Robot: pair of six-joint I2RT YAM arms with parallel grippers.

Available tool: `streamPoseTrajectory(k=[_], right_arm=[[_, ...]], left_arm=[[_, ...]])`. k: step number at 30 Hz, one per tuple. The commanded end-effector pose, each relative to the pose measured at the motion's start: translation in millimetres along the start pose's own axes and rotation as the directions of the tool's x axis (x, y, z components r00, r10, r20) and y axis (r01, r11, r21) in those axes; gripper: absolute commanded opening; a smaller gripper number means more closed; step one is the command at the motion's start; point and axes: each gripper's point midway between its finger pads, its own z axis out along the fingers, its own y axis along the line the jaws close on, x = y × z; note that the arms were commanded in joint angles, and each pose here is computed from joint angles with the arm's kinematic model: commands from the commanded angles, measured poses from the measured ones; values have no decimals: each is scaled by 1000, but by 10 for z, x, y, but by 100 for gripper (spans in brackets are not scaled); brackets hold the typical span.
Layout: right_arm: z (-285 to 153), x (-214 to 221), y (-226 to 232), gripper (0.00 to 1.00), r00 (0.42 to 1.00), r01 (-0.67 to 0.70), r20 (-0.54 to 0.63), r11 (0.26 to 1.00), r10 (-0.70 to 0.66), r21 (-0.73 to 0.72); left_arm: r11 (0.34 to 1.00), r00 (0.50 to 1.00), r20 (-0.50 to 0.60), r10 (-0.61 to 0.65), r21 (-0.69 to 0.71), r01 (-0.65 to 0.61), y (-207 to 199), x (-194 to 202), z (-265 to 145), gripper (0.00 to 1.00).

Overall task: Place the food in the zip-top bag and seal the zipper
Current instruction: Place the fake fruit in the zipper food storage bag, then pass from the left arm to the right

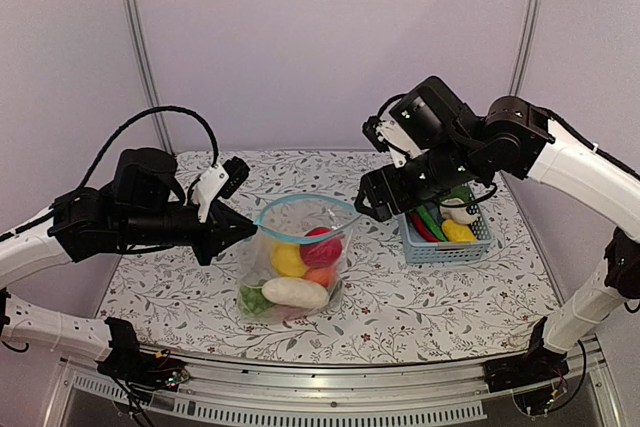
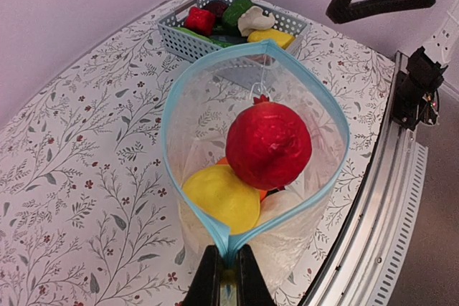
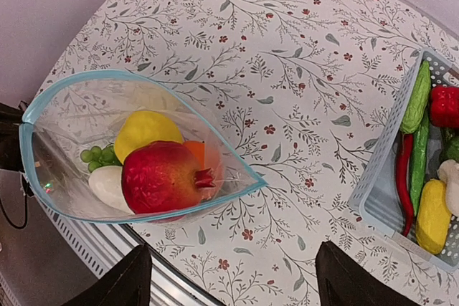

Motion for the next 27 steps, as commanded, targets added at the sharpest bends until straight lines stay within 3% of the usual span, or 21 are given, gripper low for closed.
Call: streamPoseTrajectory(k=[1,20,27], right_arm=[[121,-52,-72,77,999,-50,22,999,49,12],[795,-135,-182,55,997,-50,-64,998,52,45],[887,-109,-45,43,996,-16,-92,999,13,-33]], left_arm=[[1000,1000,17,-6,-9,7,33,-18,-5,0],[1000,1000,22,-4,-9,5,33,-28,-20,0],[1000,1000,20,-4,-4,4,25,-28,-11,0]])
